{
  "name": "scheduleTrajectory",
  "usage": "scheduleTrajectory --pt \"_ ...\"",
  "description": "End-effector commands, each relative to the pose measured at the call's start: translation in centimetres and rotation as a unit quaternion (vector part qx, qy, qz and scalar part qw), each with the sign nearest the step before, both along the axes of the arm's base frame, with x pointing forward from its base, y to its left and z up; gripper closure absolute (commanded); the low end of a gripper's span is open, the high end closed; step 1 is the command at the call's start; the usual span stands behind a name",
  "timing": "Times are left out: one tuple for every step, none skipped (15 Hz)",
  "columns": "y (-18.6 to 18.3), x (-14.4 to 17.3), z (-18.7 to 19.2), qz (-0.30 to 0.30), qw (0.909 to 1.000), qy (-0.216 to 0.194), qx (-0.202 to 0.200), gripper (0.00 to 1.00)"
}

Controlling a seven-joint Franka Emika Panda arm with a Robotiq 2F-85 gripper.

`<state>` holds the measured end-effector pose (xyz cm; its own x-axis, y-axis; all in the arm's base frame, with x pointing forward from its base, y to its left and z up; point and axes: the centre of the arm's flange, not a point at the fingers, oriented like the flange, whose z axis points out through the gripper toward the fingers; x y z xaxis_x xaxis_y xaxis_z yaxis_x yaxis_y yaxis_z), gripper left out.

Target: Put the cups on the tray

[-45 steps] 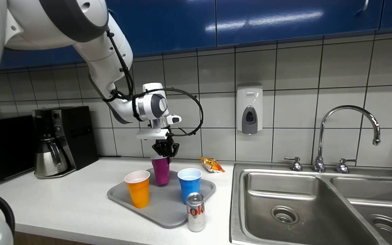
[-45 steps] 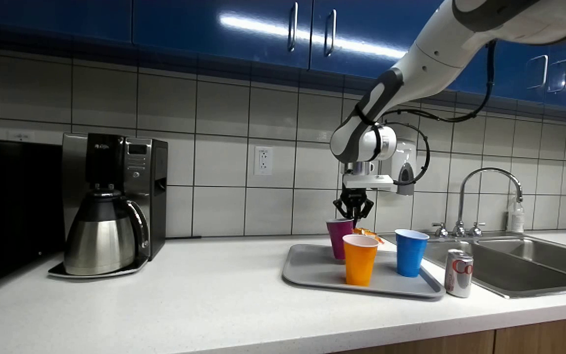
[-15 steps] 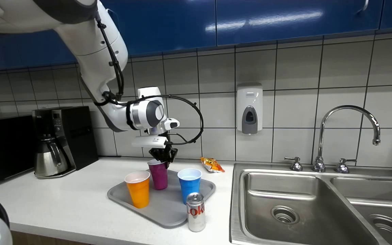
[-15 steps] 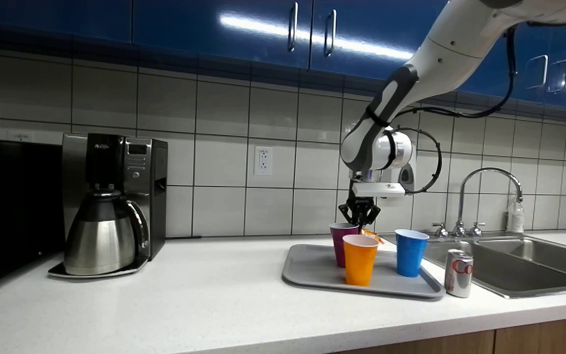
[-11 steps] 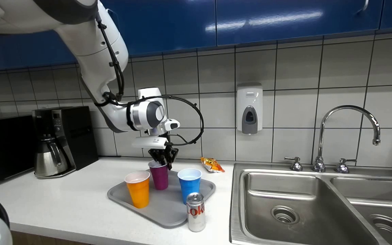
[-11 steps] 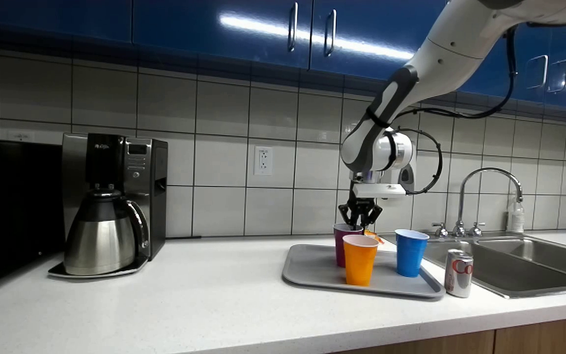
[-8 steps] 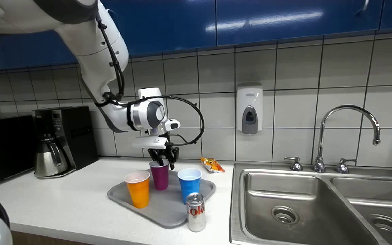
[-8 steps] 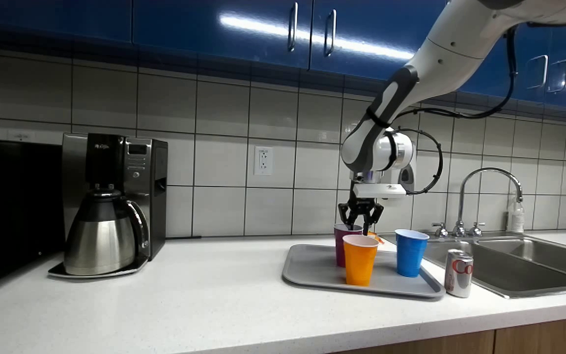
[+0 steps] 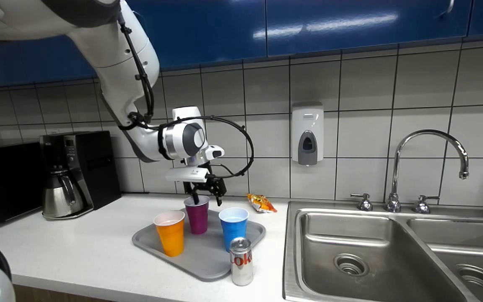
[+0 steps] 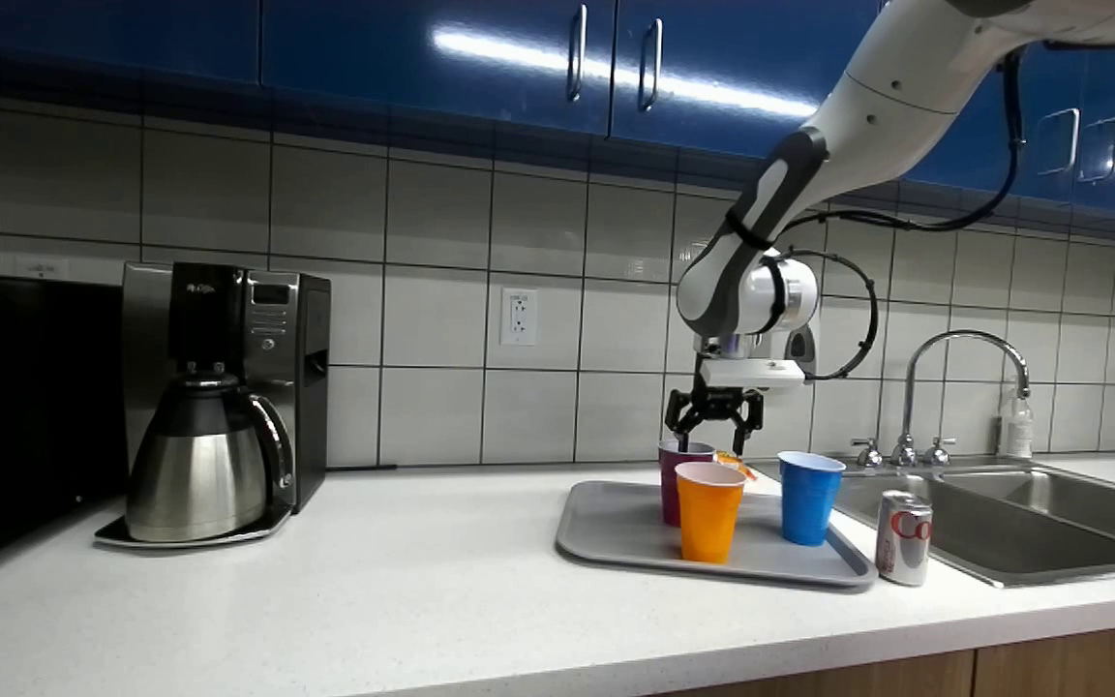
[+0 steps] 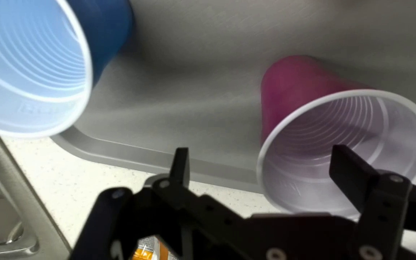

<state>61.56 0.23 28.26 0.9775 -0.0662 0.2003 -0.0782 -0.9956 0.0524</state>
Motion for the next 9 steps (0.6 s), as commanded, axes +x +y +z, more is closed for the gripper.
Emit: scheduleTrajectory --pt "-0.6 -1.2 2.1 -0.005 1.0000 -0.006 0.004 0.00" --pt "-0.6 -1.2 2.4 -0.005 0.9999 -0.008 0.007 0.00" --pt "-0.7 -1.4 2.9 -0.005 0.9999 -0.009 0.009 0.00" --pt "-0.8 -1.5 3.4 -0.005 0.9999 -0.011 0.011 0.00" --pt "-0.9 -1.7 3.8 -0.005 0.9998 -0.013 0.013 0.00" --pt "-1.0 -1.9 4.3 -0.007 0.9997 -0.014 0.018 0.00" --pt "-1.2 -2.2 4.7 -0.009 0.9996 -0.016 0.022 0.00" --pt "-1.4 -2.5 5.1 -0.012 0.9995 -0.017 0.025 0.00" --pt "-1.5 -2.8 5.5 -0.014 0.9994 -0.019 0.027 0.00"
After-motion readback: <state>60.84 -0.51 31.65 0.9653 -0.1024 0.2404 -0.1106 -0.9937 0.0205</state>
